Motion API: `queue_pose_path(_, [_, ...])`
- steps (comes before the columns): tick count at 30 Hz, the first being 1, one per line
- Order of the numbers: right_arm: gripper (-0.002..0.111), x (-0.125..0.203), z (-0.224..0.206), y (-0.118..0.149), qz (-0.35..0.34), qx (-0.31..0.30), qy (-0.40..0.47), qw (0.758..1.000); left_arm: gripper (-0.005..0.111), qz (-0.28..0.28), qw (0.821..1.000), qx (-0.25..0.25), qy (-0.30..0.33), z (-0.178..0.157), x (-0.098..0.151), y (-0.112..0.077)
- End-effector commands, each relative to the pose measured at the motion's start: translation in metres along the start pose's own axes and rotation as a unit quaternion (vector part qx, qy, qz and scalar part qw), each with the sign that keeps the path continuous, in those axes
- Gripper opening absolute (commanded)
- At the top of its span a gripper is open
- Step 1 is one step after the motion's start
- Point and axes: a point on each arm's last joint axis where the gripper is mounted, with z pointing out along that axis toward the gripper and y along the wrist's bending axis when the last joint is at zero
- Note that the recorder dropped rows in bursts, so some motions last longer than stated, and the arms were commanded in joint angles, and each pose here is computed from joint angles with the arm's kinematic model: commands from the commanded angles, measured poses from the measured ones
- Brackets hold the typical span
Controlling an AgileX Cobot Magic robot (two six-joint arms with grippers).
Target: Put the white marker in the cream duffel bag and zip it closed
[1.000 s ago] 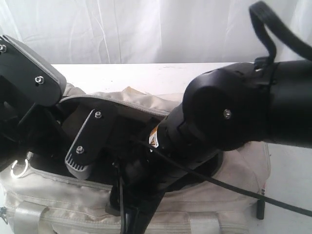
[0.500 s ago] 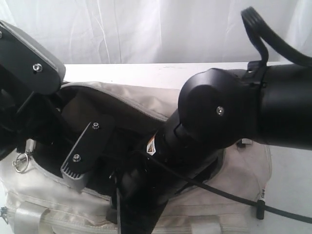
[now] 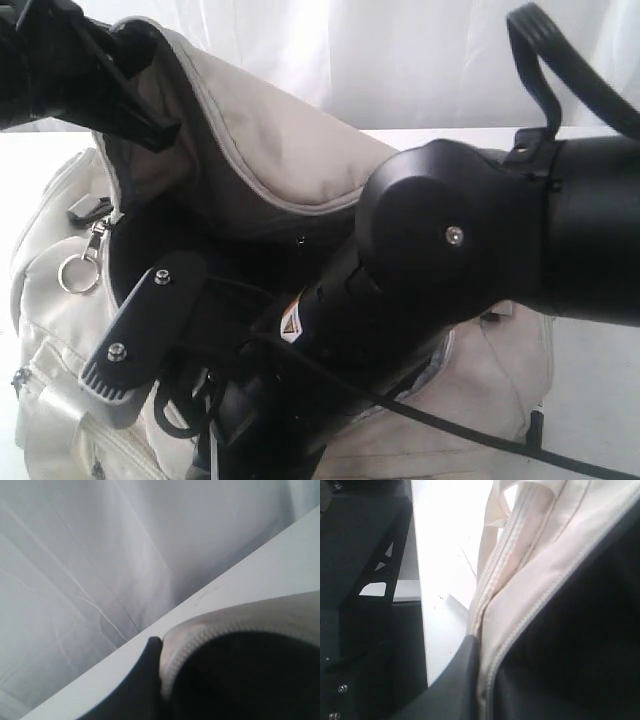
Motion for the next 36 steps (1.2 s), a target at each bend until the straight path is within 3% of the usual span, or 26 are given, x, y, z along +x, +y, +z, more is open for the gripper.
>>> queue_pose_path(1, [0.008, 0.005, 0.001, 0.006, 0.004, -0.017, 0.013, 1.0, 0.0, 0.01, 1.0, -0.024, -0.011, 0.01, -0.011, 0.014])
queue_pose_path(10, [0.008, 0.014, 0.006, 0.008, 0.012, -0.025, 0.031, 0.999, 0.0, 0.009, 0.999, -0.04, -0.01, 0.034, -0.019, 0.034])
queue_pose_path(26, [0.008, 0.015, 0.006, 0.008, 0.011, -0.025, 0.032, 0.999, 0.0, -0.005, 0.998, -0.058, 0.016, 0.083, -0.008, 0.066])
queue_pose_path(36, [0.008, 0.015, 0.006, 0.008, 0.01, -0.028, 0.036, 0.999, 0.0, -0.001, 0.998, -0.052, 0.042, 0.12, 0.008, 0.065])
